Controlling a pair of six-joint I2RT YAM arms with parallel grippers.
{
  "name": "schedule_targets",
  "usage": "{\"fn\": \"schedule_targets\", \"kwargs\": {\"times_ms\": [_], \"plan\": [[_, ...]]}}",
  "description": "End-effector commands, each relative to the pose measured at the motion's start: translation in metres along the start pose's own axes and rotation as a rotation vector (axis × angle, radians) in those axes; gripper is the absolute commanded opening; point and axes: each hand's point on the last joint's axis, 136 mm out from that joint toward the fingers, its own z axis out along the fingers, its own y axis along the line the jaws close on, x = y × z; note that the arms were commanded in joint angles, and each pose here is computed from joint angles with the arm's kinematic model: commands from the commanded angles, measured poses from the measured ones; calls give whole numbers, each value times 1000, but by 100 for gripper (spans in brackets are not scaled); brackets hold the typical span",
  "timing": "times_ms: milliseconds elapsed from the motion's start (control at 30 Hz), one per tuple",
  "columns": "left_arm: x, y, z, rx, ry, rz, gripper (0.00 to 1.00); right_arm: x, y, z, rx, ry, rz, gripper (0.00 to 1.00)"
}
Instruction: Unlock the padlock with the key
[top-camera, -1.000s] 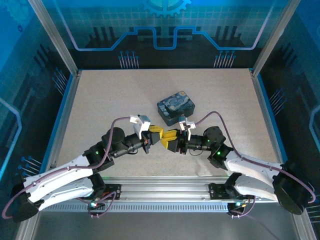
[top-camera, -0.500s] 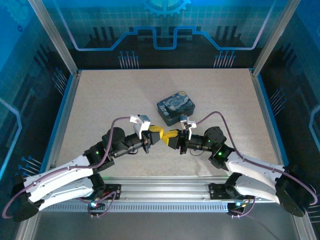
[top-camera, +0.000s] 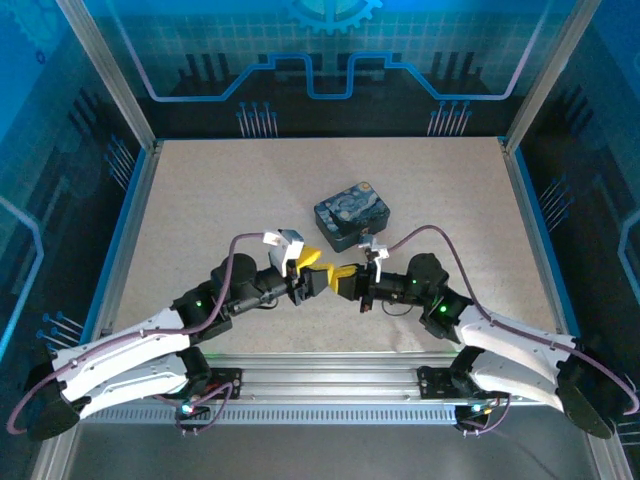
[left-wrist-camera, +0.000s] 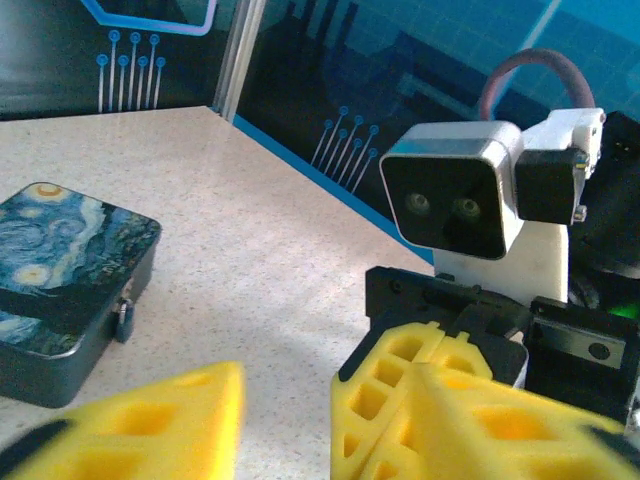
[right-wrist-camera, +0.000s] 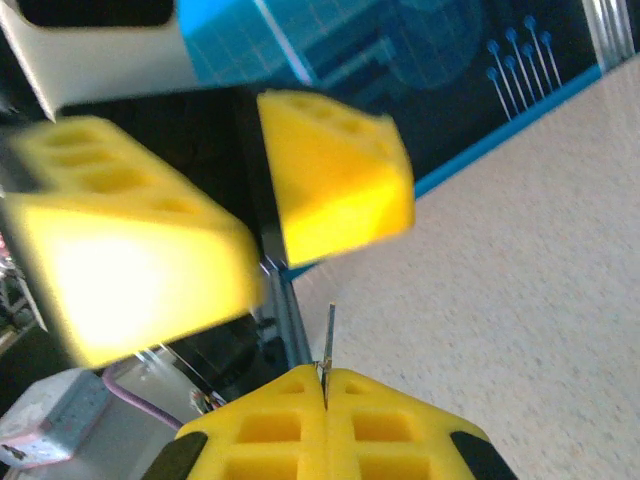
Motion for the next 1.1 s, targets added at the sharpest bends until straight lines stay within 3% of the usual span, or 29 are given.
{"fn": "schedule_targets", "kwargs": {"times_ms": [0,133,267,367,600,767,1067], "plan": [[-15,18,-2,-95,-36,-89,72,17,-18,-10,99,41,18,0],[-4,55,-2,-203,4,-275,86,29,-38,-28,212,65,47,0],[22,93,6,-284,110,-530,92,40,-57,-53,351,112,71,0],[36,102,26,-267,199,-605,93,43,-68,-72,445,134,75,0],[48,114,85,-253,327,-567,86,54,-102,-114,668,171,187,0],[47,111,131,-255,406,-456,86,68,-123,-137,773,166,291,0],[52,124,206,-271,480,-348,86,81,-133,-157,835,155,349,0]]}}
